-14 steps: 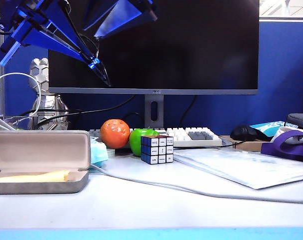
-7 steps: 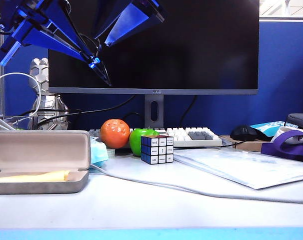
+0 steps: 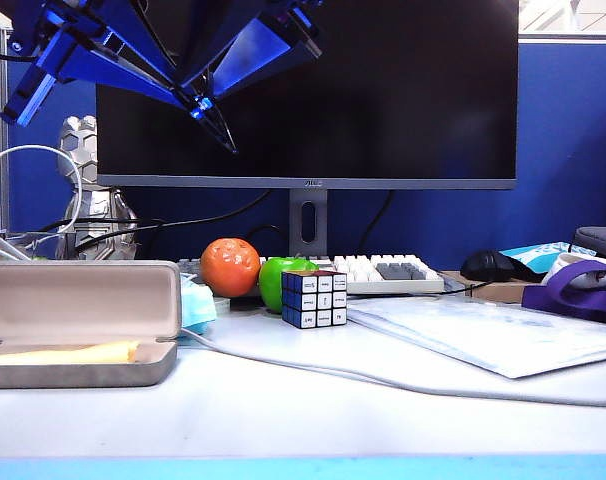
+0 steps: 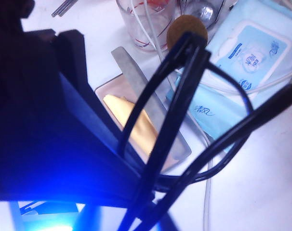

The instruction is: Pick up the glasses, fold the temples of the glasses, place the glasses into the glasses case, and finally close the glasses case.

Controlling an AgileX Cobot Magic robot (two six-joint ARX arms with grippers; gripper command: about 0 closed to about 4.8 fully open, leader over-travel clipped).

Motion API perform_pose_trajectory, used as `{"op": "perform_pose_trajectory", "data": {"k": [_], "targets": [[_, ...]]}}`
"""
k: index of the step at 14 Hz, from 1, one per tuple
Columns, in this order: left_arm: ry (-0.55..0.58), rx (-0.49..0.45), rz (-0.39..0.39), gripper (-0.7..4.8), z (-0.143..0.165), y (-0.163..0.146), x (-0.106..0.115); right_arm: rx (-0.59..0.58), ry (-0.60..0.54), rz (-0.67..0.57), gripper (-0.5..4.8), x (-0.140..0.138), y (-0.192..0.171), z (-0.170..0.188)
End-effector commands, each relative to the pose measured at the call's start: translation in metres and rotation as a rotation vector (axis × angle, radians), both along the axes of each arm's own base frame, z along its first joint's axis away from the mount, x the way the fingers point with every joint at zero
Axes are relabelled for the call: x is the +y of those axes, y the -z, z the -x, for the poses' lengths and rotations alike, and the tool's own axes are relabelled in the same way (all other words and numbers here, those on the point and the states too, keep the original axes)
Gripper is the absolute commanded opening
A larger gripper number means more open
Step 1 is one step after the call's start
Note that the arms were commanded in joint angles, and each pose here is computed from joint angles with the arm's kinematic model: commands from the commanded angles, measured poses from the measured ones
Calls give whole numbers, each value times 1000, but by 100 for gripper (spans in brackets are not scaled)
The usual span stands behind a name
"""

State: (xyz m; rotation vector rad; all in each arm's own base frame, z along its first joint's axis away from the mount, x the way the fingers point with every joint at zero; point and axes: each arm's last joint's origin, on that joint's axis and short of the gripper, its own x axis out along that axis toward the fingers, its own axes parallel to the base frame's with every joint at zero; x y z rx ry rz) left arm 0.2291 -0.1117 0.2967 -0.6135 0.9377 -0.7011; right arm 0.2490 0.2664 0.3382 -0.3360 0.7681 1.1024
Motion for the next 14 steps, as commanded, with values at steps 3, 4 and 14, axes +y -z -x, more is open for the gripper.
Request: {"op": "perform_pose_trajectory", "data": {"k": [3, 4, 14], "targets": [[25, -13, 20, -5, 1, -2, -1, -14, -1, -18, 48, 0, -3, -1], [33, -11, 25, -5, 1, -2, -1, -15, -1, -18, 30, 0, -3, -1], [112, -54, 33, 221, 6, -6, 0, -13, 94, -8, 5, -26, -6, -21]]}}
